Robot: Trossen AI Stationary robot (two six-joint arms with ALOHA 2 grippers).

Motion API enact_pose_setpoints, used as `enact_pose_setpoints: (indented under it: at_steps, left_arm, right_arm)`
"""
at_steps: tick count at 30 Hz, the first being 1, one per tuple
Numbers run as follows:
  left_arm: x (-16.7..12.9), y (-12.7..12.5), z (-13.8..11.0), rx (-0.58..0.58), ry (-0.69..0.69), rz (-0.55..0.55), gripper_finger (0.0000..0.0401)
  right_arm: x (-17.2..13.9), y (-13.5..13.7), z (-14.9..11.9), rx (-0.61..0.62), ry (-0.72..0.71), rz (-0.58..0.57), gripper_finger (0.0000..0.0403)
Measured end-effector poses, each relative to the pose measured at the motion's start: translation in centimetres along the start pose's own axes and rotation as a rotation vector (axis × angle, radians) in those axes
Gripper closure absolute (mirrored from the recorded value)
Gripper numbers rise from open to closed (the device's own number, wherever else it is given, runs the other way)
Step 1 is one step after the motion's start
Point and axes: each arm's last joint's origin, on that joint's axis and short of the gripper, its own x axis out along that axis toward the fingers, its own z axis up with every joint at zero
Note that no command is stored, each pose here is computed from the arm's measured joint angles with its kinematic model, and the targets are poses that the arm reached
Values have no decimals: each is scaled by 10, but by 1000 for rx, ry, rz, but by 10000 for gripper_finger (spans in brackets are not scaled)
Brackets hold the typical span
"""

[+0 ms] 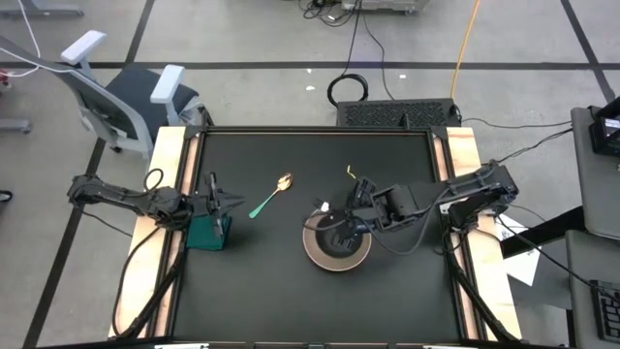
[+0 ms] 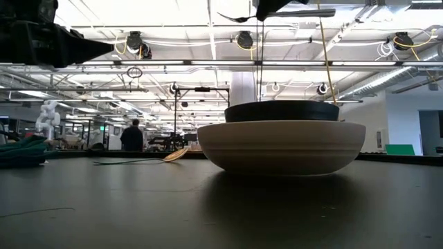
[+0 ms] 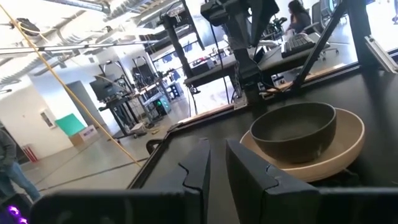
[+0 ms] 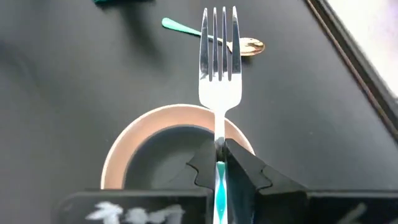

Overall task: Set table place
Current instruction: Put the fork to the right of the plate

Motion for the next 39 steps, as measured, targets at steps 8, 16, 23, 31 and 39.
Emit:
enact_pose_setpoints:
  at_steps: [8, 16, 23, 31, 39]
  left_arm:
    - [0, 0, 0, -1, 4, -2, 343]
    - [0, 0, 0, -2, -1, 1, 343]
    - [0, 0, 0, -2, -1, 1, 343]
    - [0, 0, 0, -1, -2, 1, 343]
    - [0, 0, 0, -13, 2, 0, 343]
  right_arm:
    - [-15, -8, -24, -93, -101, 53, 393]
    - [-21, -53, -75, 24, -258, 138, 393]
    - [-11, -75, -109, 120, -275, 145, 393]
    - [-7, -77, -111, 182, -280, 151, 393]
    - [-8, -77, -121, 331, -203, 143, 393]
